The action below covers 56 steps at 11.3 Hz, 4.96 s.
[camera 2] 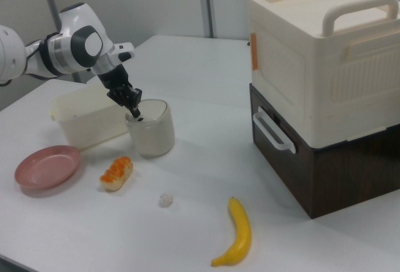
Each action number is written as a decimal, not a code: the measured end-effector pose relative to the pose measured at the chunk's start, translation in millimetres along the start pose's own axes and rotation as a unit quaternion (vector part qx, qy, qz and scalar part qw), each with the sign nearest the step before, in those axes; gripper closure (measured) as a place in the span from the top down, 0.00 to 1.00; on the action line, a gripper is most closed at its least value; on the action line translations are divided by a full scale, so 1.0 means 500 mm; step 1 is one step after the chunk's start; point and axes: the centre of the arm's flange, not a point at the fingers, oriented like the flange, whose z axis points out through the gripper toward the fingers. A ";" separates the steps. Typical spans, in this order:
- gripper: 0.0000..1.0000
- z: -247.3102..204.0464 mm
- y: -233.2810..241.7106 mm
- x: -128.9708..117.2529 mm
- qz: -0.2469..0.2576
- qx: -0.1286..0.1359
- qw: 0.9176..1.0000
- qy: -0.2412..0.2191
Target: Open the trash can
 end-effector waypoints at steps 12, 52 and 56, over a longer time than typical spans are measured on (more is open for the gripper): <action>0.01 -0.175 0.149 0.010 0.097 0.048 0.994 0.022; 0.01 -0.011 0.135 0.034 0.091 0.031 0.995 -0.013; 0.01 -0.082 0.172 0.039 0.105 0.038 0.994 0.014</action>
